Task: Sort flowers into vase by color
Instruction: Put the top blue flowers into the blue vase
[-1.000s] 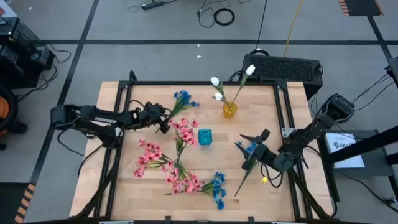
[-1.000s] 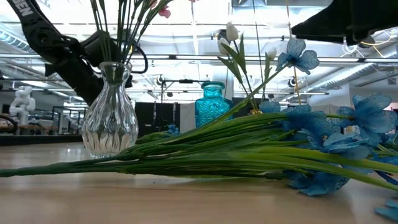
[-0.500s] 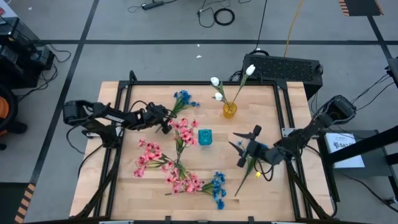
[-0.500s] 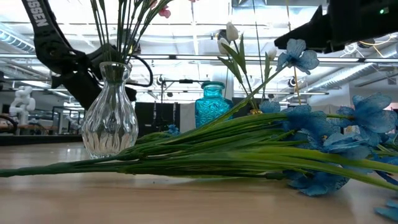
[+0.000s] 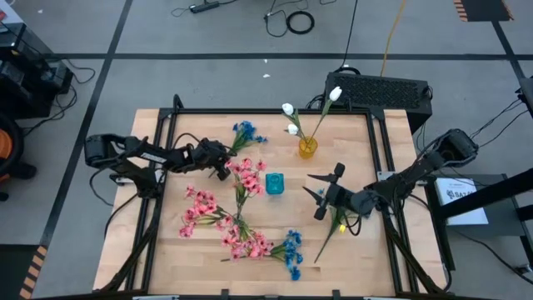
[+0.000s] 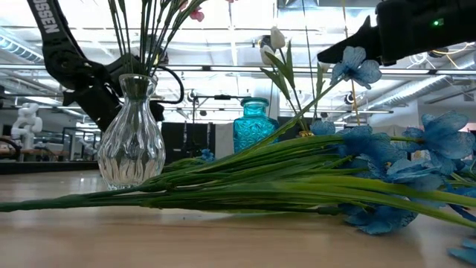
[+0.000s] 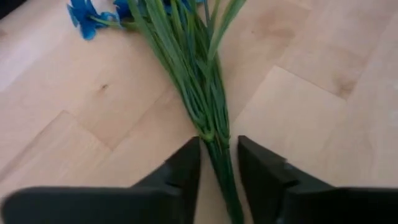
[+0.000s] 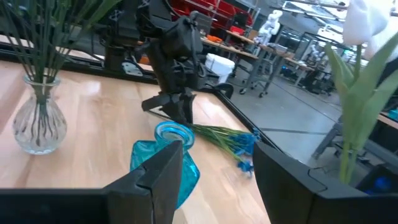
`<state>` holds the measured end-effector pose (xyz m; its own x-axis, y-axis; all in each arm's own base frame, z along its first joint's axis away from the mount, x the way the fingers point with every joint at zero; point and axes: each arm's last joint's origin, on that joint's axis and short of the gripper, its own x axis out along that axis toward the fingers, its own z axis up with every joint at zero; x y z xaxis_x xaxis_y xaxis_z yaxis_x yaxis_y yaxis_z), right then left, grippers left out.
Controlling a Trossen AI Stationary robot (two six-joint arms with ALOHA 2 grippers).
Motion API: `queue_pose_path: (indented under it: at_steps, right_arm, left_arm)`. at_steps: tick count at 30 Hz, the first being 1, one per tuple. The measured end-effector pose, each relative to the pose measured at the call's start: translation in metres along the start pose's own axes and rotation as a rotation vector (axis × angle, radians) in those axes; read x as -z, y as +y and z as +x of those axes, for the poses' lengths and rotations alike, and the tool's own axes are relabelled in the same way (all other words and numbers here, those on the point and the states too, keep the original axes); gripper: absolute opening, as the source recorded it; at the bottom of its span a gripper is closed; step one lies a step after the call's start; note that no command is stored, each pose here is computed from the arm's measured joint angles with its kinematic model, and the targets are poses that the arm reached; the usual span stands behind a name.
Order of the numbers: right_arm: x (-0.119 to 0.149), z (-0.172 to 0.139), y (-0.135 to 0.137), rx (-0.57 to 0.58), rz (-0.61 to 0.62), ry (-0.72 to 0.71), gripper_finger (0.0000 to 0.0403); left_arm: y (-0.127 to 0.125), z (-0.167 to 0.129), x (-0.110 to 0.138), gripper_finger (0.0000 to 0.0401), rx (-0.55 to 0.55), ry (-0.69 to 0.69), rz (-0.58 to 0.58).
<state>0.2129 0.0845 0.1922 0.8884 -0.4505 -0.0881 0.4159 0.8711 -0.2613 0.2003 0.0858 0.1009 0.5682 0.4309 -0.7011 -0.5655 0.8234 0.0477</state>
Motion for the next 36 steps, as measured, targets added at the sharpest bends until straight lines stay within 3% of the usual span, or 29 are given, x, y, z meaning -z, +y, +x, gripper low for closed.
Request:
queue_pose_path:
  at_steps: [5, 11, 17, 26, 36]
  right_arm:
    - [0.000, 0.001, 0.000, -0.005, 0.001, -0.001, 0.0187]
    - [0.000, 0.000, 0.000, -0.006, 0.026, -0.001, 0.0187]
    - [-0.001, 0.000, 0.000, -0.006, 0.036, -0.005, 0.0187]
    - [-0.004, 0.001, 0.001, -0.048, 0.062, -0.033, 0.0187]
    - [-0.018, -0.001, -0.001, -0.084, 0.086, -0.146, 0.0187]
  left_arm:
    - [0.002, 0.000, 0.000, 0.0018, -0.029, -0.001, -0.003]
    - [0.003, -0.001, -0.010, 0.0020, -0.068, -0.099, -0.047]
    - [0.005, -0.018, -0.035, 0.0016, -0.084, -0.332, -0.114]
    - [0.007, -0.057, -0.077, 0.0015, -0.028, -0.809, -0.180]
    - [0.016, -0.085, -0.097, 0.0014, 0.041, -1.171, -0.203]
